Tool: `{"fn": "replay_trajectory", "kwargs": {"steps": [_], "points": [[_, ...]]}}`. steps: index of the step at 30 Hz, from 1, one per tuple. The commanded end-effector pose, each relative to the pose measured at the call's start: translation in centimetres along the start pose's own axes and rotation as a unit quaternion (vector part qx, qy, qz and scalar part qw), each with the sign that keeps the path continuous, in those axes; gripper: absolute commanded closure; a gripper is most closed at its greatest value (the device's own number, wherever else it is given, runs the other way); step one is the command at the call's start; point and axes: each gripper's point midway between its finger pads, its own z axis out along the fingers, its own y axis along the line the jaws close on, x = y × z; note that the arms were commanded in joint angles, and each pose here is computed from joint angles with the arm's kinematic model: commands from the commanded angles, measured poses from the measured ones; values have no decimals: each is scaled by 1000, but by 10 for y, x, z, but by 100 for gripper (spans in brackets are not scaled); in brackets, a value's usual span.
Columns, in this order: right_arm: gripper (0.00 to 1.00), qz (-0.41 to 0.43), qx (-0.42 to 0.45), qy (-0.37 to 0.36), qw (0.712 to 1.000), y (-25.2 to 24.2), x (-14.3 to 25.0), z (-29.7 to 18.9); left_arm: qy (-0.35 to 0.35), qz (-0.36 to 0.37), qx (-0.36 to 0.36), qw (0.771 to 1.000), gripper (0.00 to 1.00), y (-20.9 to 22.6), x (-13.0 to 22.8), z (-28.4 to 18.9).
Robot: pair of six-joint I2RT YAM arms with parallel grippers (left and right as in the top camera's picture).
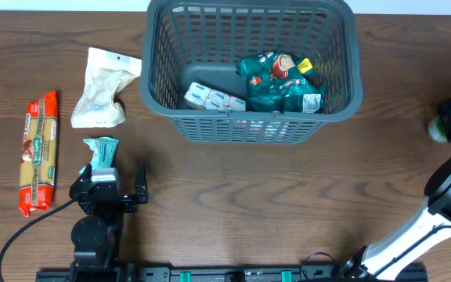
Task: Pack container
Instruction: 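Lift the bottle and carry it over the grey basket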
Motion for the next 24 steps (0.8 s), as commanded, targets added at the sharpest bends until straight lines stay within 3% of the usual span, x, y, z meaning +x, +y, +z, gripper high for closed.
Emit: {"fn": "replay_trajectory", "kwargs": {"steps": [1, 7, 12, 17, 24], "points": [[98, -23, -43, -46, 998, 17, -15, -51, 13, 7, -2, 1000, 1, 1, 13, 3], [98, -61, -131, -56, 988, 42, -16, -105, 13, 7, -2, 1000, 1, 1, 13, 3], [98, -124, -236, -87, 960, 70, -10, -177, 13, 7, -2, 1000, 1, 1, 13, 3], [98, -204, -321, -156, 912, 89, 7, -268, 13, 7, -2, 1000, 1, 1, 13, 3], [98, -302, -418, -243, 821, 96, 60, -391, 13, 7, -2, 1000, 1, 1, 13, 3]]}}
